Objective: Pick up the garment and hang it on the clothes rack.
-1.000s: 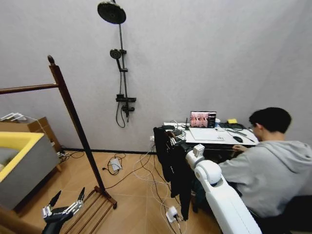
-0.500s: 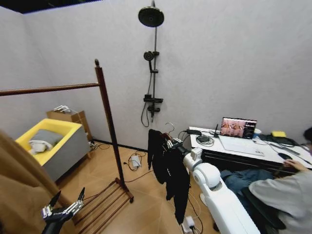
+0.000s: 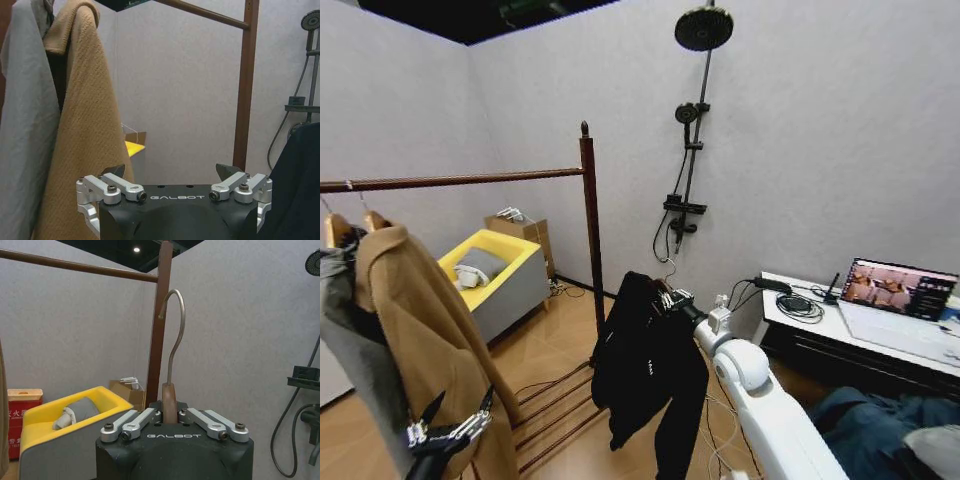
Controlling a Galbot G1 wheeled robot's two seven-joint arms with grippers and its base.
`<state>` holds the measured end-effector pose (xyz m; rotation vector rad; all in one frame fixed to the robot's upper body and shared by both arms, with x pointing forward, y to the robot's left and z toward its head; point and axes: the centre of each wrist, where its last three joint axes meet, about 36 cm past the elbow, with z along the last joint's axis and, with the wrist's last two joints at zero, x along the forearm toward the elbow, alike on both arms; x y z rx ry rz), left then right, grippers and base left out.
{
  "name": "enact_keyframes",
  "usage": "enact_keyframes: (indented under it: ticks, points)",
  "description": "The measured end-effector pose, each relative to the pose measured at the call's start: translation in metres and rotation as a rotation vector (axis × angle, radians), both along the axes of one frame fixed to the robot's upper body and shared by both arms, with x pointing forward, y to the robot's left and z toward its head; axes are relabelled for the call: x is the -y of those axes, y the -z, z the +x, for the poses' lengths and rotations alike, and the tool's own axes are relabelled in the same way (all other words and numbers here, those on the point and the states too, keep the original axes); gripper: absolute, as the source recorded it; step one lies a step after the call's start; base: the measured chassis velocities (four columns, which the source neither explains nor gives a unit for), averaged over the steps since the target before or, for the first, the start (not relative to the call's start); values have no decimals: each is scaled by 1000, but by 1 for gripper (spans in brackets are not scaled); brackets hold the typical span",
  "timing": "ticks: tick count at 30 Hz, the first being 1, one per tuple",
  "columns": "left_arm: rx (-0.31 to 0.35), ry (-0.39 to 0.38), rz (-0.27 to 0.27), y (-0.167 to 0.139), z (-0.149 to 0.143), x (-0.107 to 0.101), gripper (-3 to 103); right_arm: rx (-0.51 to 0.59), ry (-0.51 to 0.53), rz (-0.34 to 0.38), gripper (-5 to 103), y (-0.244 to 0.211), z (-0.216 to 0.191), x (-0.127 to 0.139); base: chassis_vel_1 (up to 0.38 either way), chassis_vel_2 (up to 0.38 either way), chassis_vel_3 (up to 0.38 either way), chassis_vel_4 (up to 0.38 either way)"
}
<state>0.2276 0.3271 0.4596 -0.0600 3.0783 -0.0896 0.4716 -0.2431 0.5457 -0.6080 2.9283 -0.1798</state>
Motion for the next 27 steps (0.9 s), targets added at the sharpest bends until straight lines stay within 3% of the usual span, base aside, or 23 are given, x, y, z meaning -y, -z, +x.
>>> enact_keyframes:
  ticks: [15, 27]
  points:
    - [0, 0, 0, 0, 0, 0, 100, 1, -12, -4, 9, -1, -8, -2, 0, 105, 122, 0]
    - [0, 0, 0, 0, 0, 0, 100, -5, -12, -1, 9, 0, -11, -1, 117, 117, 111, 91]
